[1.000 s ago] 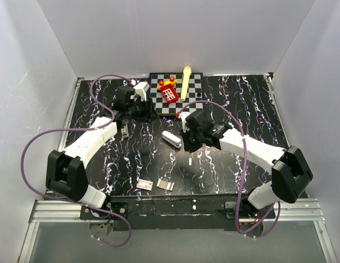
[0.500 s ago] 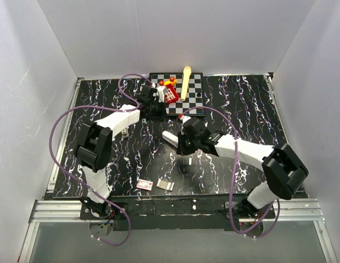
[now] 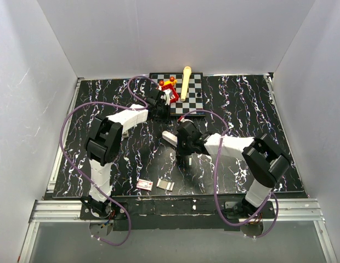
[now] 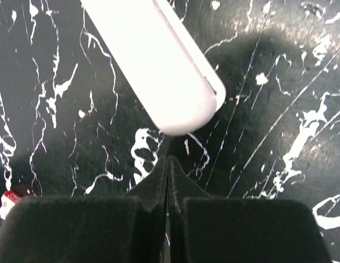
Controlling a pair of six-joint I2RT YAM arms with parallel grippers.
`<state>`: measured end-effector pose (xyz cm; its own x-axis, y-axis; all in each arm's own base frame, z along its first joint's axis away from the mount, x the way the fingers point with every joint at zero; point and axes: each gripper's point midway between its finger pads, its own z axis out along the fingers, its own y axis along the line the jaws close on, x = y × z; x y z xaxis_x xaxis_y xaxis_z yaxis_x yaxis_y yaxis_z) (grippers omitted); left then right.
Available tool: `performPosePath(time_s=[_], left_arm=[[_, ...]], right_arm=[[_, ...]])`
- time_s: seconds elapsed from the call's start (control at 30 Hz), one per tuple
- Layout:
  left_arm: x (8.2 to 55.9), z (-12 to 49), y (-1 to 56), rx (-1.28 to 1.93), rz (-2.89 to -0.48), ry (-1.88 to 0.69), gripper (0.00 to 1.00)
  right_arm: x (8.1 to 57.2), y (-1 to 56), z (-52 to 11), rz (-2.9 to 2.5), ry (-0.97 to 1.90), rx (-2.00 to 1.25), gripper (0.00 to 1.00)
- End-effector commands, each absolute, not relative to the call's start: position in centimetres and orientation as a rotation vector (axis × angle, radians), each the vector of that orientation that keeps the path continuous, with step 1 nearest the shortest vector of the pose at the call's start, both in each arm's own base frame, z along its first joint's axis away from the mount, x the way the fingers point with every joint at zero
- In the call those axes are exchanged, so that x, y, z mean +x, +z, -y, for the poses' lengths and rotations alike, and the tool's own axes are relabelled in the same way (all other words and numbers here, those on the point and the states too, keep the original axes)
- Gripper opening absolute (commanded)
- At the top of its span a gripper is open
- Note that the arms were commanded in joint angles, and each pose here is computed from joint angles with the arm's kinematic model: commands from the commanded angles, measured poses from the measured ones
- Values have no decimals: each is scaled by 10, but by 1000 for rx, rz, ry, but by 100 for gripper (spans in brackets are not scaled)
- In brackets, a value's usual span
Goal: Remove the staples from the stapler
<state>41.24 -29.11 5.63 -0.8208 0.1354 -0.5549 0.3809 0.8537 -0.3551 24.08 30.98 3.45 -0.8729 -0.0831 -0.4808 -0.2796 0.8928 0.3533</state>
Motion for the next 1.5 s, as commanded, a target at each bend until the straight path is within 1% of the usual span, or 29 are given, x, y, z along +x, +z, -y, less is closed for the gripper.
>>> performPosePath(time_s=[0.0,0.53,0.93,1.07,1.2,1.33,1.4,1.43,1.47], left_arm=[[415,284,56,389,-2486,-547,0],[380,267,31,412,-2576,-465,0],[338,265,43,452,-2590,-449,0],[336,262,47,449,-2587,-436,0],[340,252,56,420,-2580,-362,0],[345,237,72,362,-2554,-266,14],[346,233,84,339,-2536,-249,26],[345,232,90,329,-2527,-248,31],[344,231,95,329,-2521,-256,34]], right_arm=[[266,48,-323,-2533,561,-166,1],[303,51,-303,-2471,341,-60,1],[329,58,-290,-2430,259,-71,1],[329,62,-290,-2427,252,-90,1],[325,72,-280,-2412,224,-100,1],[320,86,-264,-2383,179,-110,1],[318,92,-254,-2370,153,-106,1],[316,96,-251,-2360,147,-103,6],[314,98,-248,-2355,140,-109,15]])
